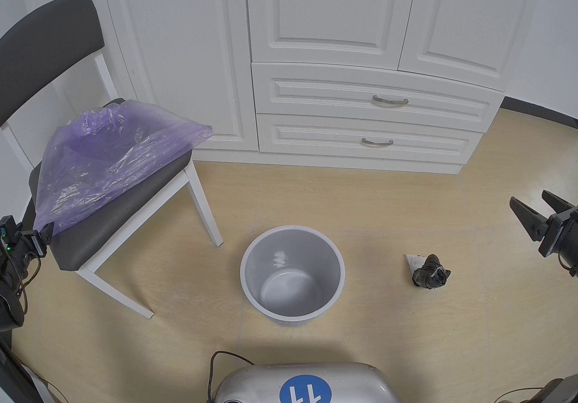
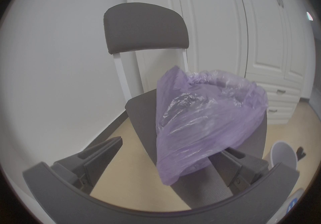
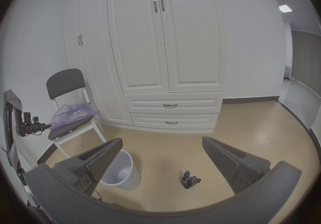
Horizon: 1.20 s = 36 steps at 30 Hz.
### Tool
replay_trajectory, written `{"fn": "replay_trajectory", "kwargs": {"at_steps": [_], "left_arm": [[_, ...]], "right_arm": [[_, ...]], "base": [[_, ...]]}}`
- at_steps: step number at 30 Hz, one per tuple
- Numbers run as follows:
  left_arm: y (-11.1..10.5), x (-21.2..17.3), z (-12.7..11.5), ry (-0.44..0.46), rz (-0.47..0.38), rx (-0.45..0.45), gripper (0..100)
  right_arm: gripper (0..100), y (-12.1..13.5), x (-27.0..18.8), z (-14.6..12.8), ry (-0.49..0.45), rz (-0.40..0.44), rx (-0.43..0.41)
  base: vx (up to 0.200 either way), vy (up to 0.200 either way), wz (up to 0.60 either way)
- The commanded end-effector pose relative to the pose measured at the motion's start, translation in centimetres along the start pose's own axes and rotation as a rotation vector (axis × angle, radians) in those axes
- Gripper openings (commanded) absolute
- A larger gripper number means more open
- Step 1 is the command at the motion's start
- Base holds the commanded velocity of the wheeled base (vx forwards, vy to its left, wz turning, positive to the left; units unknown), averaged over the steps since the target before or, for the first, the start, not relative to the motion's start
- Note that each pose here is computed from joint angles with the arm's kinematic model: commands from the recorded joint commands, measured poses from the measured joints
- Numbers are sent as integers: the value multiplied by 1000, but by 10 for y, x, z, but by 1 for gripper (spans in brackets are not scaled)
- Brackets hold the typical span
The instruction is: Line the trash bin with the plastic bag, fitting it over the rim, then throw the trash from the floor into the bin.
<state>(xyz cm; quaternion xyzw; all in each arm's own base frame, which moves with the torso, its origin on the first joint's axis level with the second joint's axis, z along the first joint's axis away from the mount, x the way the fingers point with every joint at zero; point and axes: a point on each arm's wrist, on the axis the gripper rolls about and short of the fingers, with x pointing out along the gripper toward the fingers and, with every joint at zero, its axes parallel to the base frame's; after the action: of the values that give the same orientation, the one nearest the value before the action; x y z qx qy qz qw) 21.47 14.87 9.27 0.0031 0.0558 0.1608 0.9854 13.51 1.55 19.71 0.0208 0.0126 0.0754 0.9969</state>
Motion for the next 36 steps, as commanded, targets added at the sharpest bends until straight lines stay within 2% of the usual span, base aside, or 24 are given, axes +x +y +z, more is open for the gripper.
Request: {"fn": "replay_trajectory", "kwargs": {"at_steps": [1,6,26,36], "left_arm": [[4,6,4,-26,-5,-50,100],[4,11,9,-51,-11,-99,100],[11,22,-3,-16,0,-103,100],[18,29,-4,-27,17,-99,100]], "right_arm": [[100,0,0,0,0,0,1],[100,0,0,1,-2,0,1],[100,0,-1,1,-5,2,-1],[100,1,-1,2,-9,5,0]], "base": [[0,0,0],[0,0,0],[0,0,0],[0,0,0]]}}
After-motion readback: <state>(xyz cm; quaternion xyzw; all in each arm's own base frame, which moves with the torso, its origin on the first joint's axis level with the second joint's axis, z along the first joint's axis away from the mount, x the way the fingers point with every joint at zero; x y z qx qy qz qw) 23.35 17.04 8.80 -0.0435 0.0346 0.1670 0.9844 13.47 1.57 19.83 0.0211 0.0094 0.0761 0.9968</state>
